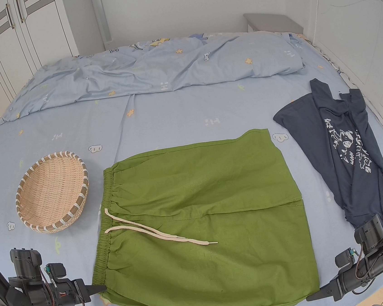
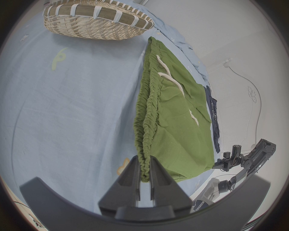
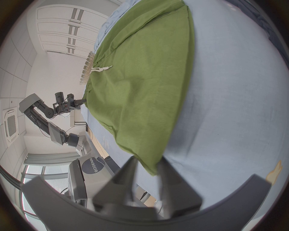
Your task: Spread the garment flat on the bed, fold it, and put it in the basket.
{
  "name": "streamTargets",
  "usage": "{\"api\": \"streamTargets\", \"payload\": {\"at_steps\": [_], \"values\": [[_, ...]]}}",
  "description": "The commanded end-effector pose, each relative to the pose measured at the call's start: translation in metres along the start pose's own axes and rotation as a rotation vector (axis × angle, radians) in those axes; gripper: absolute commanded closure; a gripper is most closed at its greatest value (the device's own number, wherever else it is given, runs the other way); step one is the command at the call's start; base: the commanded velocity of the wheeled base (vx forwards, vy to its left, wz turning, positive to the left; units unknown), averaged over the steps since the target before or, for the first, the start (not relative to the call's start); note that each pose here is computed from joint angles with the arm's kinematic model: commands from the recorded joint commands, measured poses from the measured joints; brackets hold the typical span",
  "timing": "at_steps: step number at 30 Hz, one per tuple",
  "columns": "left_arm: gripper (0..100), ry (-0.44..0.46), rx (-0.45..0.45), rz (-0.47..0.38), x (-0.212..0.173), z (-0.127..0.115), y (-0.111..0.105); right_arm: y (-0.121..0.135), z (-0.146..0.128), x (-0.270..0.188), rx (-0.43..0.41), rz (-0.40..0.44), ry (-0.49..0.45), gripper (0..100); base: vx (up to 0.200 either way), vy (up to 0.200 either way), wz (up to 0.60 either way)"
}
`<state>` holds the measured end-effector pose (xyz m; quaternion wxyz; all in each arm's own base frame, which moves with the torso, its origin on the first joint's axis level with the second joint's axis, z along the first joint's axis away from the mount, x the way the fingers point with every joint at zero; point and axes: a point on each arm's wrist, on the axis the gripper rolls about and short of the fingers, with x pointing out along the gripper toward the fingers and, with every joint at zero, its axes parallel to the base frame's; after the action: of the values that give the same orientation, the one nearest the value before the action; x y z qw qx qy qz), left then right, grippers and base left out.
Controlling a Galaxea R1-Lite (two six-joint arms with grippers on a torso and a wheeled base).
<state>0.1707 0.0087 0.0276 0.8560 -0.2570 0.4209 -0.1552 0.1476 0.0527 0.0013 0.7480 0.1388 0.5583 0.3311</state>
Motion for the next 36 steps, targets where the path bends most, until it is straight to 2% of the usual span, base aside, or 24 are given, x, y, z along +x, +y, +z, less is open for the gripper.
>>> {"api": "streamTargets", "payload": {"at_steps": [1, 10, 15, 22, 24, 25, 28, 34, 36], "values": [[100, 0.016, -0.014, 0.006, -0.001, -0.005, 0.001, -0.001, -0.005, -0.002, 0.016, -0.003, 0.008, 100, 0.0, 0.0, 0.0], [100, 0.042, -0.038, 0.019, -0.002, -0.008, 0.003, -0.003, -0.006, -0.009, 0.04, -0.015, -0.009, 100, 0.0, 0.0, 0.0], [100, 0.064, -0.052, 0.041, -0.005, -0.012, 0.007, 0.0, -0.011, -0.013, 0.05, -0.017, 0.018, 100, 0.0, 0.0, 0.0], [100, 0.113, 0.053, 0.087, -0.022, -0.023, 0.014, 0.009, -0.016, -0.021, 0.034, -0.014, 0.021, 100, 0.0, 0.0, 0.0], [100, 0.113, 0.055, 0.088, -0.022, -0.023, 0.014, 0.009, -0.016, -0.021, 0.035, -0.014, 0.02, 100, 0.0, 0.0, 0.0], [100, 0.142, 0.084, 0.091, -0.024, -0.026, 0.016, 0.012, -0.02, -0.024, 0.031, -0.012, 0.032, 100, 0.0, 0.0, 0.0], [100, 0.18, 0.093, 0.091, -0.025, -0.031, 0.016, 0.016, -0.028, -0.028, 0.055, -0.016, 0.074, 100, 0.0, 0.0, 0.0], [100, 0.189, 0.115, 0.083, -0.024, -0.032, 0.015, 0.022, -0.029, -0.037, 0.023, -0.003, 0.025, 100, 0.0, 0.0, 0.0], [100, 0.179, 0.12, 0.08, -0.024, -0.029, 0.014, 0.022, -0.022, -0.038, 0.014, -0.005, -0.014, 100, 0.0, 0.0, 0.0]]}}
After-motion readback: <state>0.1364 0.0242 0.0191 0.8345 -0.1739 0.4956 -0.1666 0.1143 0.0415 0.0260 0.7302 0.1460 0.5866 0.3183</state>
